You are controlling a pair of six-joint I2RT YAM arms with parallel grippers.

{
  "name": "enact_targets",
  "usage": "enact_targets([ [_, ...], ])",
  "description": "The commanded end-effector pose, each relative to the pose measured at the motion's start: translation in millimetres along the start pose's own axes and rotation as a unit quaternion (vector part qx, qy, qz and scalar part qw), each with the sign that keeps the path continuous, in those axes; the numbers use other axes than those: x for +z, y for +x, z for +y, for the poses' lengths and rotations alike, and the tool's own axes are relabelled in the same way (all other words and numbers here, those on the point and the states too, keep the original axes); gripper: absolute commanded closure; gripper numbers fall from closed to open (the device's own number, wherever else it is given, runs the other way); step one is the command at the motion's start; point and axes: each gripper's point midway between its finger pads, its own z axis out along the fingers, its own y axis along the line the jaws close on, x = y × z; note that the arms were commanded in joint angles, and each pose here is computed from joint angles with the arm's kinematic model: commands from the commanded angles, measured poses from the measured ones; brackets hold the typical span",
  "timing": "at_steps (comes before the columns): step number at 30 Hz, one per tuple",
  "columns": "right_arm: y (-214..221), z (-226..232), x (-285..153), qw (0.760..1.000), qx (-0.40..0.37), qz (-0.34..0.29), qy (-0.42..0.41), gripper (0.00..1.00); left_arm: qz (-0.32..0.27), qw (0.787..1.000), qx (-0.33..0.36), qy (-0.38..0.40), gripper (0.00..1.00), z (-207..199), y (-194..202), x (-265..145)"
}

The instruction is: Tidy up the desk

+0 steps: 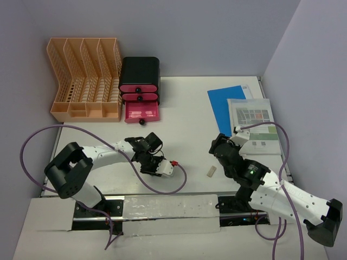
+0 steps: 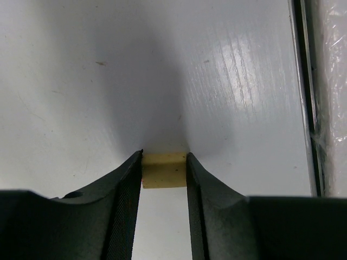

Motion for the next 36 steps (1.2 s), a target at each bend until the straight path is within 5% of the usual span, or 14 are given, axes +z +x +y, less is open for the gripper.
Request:
enact_targets([
  [1,-11.3,-3.6,-1.6,1.000,0.007,-0.019,0.009,0.35,0.050,0.998,-0.041,-0.002,0.70,-6.6,25.8,5.8],
  [3,-11.7,-4.3,-2.0,1.000,0.009,-0.021,0.008,0.35,0.038,0.995,-0.077,-0.045,0.72,10.9,18.8,-3.1],
  [8,-12.3,-4.9,-3.0,1.000,0.015,-0.023,0.005,0.35,0.002,0.984,-0.161,-0.081,1.00,34.0,12.3,-25.2],
  [16,-12.9,-5.0,-4.2,0.999,0.021,-0.024,0.002,0.35,0.000,0.969,-0.211,-0.127,1.00,57.6,15.2,-35.4],
  [20,-11.4,-5.7,-4.1,1.000,0.020,-0.020,0.004,0.35,-0.017,0.929,-0.294,-0.224,1.00,116.6,25.2,-76.9],
  [28,-8.7,-7.2,-1.2,0.999,0.022,-0.024,0.008,0.35,-0.120,0.804,-0.406,-0.417,1.00,232.7,59.0,-171.9],
  [36,4.6,-2.5,6.5,0.999,0.030,-0.012,0.010,0.35,-0.104,0.755,-0.440,-0.474,1.00,285.1,111.2,-157.1],
])
